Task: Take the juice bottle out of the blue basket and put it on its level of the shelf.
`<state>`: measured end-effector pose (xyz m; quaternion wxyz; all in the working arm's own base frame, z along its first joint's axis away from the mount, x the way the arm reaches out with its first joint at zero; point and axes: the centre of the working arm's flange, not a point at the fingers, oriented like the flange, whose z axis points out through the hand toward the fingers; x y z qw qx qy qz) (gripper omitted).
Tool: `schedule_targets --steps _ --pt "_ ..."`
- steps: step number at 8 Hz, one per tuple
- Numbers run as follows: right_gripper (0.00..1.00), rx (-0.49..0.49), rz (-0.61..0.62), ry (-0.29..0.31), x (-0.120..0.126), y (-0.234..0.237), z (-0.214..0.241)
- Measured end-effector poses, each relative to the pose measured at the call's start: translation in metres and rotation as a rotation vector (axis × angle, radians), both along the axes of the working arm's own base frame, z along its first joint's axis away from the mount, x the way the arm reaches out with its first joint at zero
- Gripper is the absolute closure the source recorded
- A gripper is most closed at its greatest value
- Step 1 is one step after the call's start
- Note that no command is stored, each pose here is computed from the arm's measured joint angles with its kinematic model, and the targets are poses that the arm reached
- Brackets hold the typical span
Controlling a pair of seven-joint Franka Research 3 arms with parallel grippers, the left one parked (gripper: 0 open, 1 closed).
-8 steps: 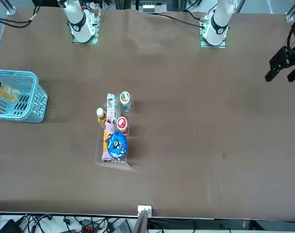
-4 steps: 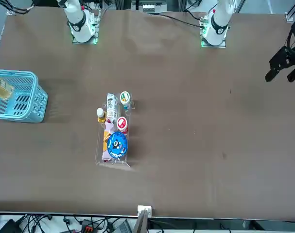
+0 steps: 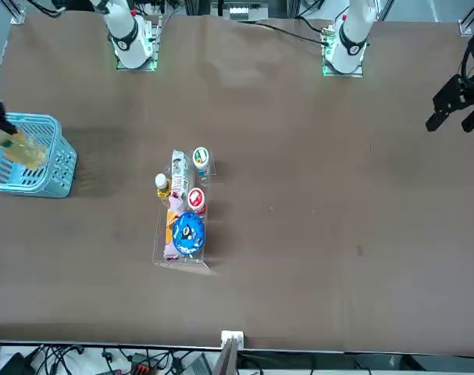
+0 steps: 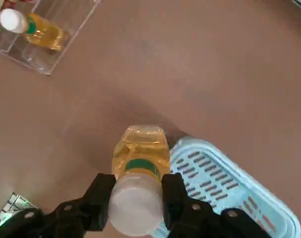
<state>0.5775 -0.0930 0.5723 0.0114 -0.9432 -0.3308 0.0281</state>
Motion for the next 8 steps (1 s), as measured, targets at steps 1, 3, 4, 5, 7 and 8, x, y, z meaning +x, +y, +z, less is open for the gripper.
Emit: schedule_targets --steps 1,3,4,5,7,8 --pt "0.45 -0.004 0.060 -0.012 0.014 0.030 -0.007" --pt "0.45 -0.012 0.189 -0.046 0.040 0.094 -0.019" --pt "0.45 -0.015 0.261 -0.065 0.052 0.124 -0.029" --pt "0.45 -0.018 0.347 -0.082 0.064 0.146 -0.042" --pt "0.45 -0.024 0.501 -0.099 0.081 0.182 -0.073" --pt "0.45 -0.024 0.547 -0.092 0.085 0.198 -0.088"
